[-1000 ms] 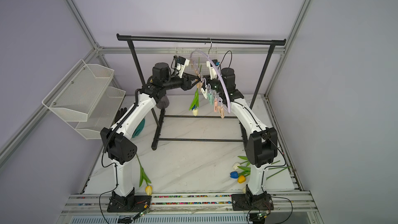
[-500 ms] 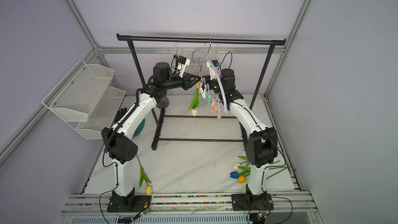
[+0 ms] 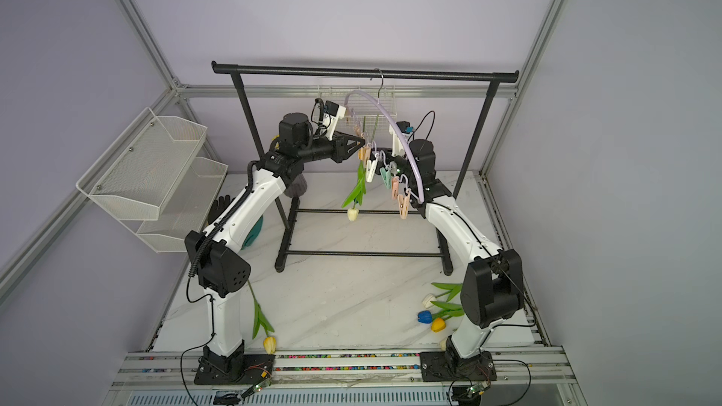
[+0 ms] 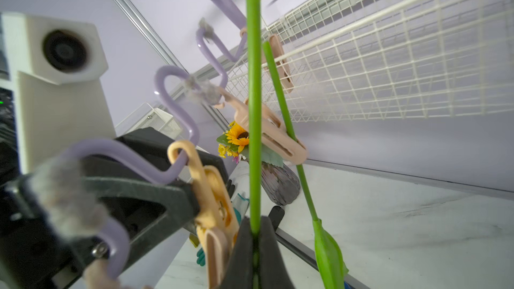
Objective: Dry the flowers on a clothes hanger
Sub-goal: Open the clamp at the hanger, then clamp the flower onto the hanger.
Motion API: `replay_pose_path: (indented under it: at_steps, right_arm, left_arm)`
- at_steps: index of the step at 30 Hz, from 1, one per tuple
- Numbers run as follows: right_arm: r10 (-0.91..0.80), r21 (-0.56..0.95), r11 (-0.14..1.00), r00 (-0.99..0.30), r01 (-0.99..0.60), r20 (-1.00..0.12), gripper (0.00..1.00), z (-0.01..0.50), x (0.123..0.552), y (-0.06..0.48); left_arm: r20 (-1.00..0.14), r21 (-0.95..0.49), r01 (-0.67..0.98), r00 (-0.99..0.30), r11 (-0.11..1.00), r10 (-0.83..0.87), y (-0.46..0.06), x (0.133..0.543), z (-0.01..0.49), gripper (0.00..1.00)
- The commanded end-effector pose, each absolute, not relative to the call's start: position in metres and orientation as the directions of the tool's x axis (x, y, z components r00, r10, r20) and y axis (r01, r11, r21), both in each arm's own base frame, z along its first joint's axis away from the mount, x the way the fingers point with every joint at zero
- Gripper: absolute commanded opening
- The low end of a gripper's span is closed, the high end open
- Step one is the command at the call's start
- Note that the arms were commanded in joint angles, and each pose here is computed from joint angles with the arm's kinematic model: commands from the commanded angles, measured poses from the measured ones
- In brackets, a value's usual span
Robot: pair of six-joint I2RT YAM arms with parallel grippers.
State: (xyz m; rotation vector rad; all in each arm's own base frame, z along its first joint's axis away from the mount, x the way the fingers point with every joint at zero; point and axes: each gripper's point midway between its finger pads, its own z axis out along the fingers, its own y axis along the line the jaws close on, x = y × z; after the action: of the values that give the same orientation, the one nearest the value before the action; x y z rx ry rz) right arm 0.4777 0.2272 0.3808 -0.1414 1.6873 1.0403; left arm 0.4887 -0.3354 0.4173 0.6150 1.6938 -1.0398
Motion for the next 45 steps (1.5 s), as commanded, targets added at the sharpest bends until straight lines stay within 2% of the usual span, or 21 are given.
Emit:
replay_pose_path:
  at_steps: [1, 9, 15, 28, 45]
  right_arm:
    - [0.493, 0.629, 0.550, -0.395, -0.549, -0.775, 0.00, 0.385, 0.472, 0.223]
    - [0.567, 0.763, 0.439, -0.512, -0.474, -0.645, 0.00, 0.347, 0.465, 0.228]
    - [0.581, 0.805, 0.389, -0.559, -0.447, -0.591, 0.00, 0.328, 0.460, 0.236]
    - [0.551, 0.808, 0.262, -0.606, -0.528, -0.574, 0.00, 0.341, 0.445, 0.265]
    - [0.515, 0.766, 0.269, -0.586, -0.583, -0.626, 0.00, 0.350, 0.440, 0.270]
  left_arm:
    - [-0.941, -0.335, 0.807, -0.313, 0.486, -0.129, -0.334, 0.485, 0.443, 0.24]
    - [-0.939, -0.342, 0.808, -0.317, 0.481, -0.135, -0.336, 0.483, 0.444, 0.22]
    - [-0.938, -0.344, 0.806, -0.318, 0.481, -0.138, -0.336, 0.483, 0.444, 0.21]
    - [-0.935, -0.353, 0.802, -0.322, 0.483, -0.148, -0.336, 0.485, 0.442, 0.19]
    - [-0.934, -0.353, 0.801, -0.330, 0.484, -0.136, -0.337, 0.486, 0.436, 0.17]
